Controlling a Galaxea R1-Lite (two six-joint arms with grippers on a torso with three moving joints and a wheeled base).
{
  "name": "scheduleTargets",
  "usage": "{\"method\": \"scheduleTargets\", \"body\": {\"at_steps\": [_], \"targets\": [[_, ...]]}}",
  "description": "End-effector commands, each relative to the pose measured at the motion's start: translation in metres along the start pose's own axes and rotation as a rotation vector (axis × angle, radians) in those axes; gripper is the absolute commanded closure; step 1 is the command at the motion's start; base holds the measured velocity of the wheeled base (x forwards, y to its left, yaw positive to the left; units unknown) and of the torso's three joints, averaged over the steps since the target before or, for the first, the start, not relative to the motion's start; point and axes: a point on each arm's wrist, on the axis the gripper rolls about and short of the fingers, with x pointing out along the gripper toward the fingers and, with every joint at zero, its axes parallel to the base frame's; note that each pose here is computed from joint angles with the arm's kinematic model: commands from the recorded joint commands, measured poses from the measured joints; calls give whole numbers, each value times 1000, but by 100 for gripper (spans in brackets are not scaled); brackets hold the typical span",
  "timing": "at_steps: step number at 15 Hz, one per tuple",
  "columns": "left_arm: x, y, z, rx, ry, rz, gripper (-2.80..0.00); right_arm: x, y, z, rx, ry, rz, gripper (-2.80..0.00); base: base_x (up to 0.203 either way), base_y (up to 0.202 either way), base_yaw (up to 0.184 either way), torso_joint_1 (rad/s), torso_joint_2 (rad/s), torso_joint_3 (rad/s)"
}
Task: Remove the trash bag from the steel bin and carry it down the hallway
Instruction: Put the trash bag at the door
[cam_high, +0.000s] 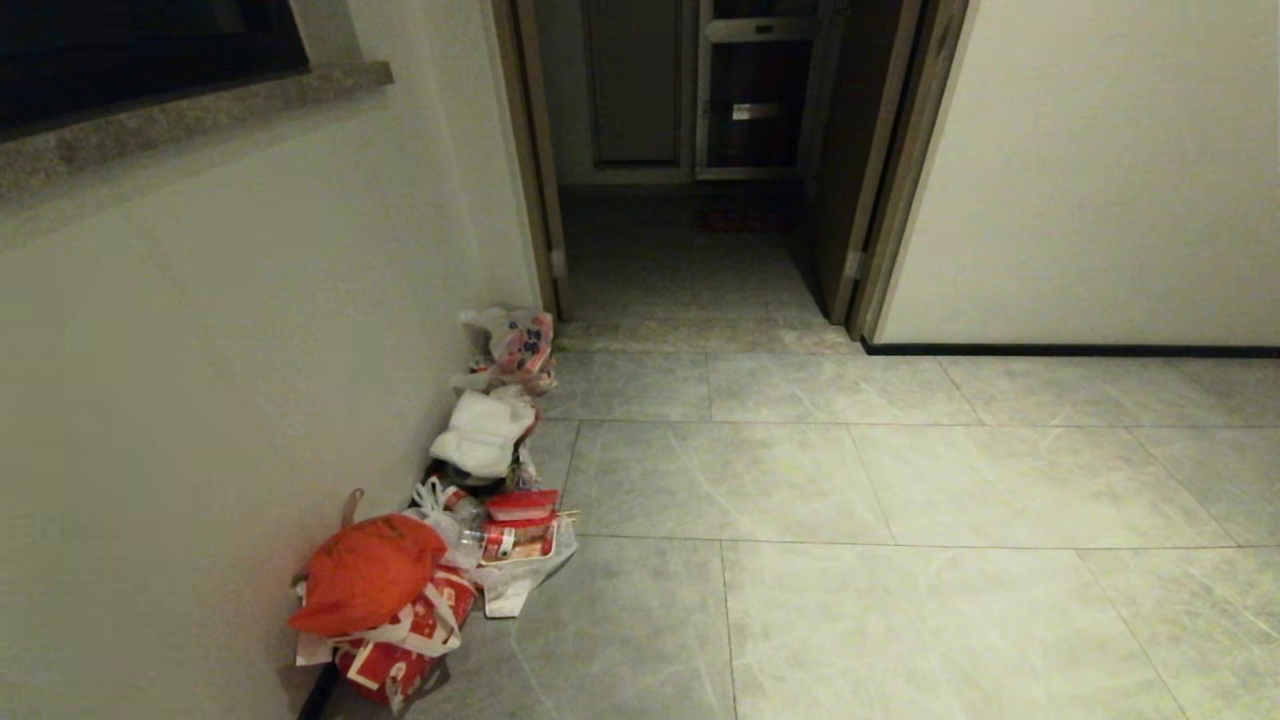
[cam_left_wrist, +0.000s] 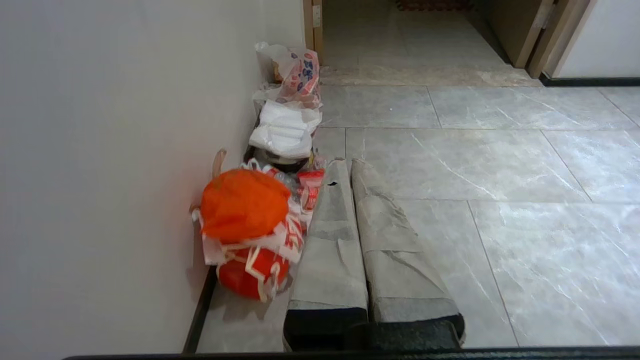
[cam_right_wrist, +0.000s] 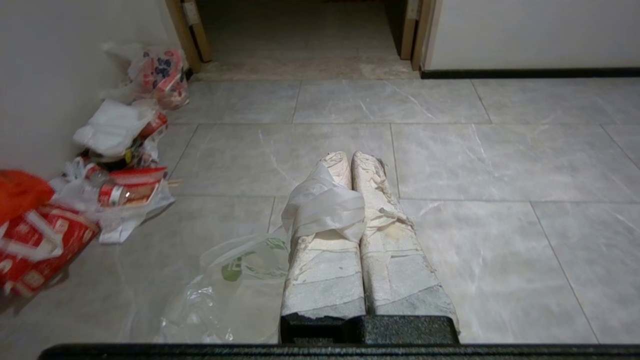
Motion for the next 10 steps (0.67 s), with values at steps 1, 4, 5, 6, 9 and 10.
{"method": "scheduleTargets", "body": {"at_steps": [1, 4, 5, 6, 9, 10], "targets": [[0, 0, 0, 0, 1, 1, 0, 0, 0, -1, 0, 2, 0, 0, 196, 0, 2, 2, 5, -2], [0, 0, 0, 0, 1, 1, 0, 0, 0, -1, 0, 2, 0, 0, 184, 0, -1, 1, 2, 3], [0, 0, 0, 0, 2, -1, 0, 0, 0, -1, 0, 2, 0, 0, 196, 0, 3, 7, -1, 3], [0, 0, 0, 0, 2, 0, 0, 0, 0, -1, 0, 2, 0, 0, 183, 0, 7, 7, 2, 2], [0, 0, 0, 0, 1, 1, 0, 0, 0, -1, 0, 3, 0, 0, 190, 0, -1, 3, 3, 4], [0, 0, 0, 0, 1, 1, 0, 0, 0, -1, 0, 2, 0, 0, 196, 0, 1, 9, -1, 4]]}}
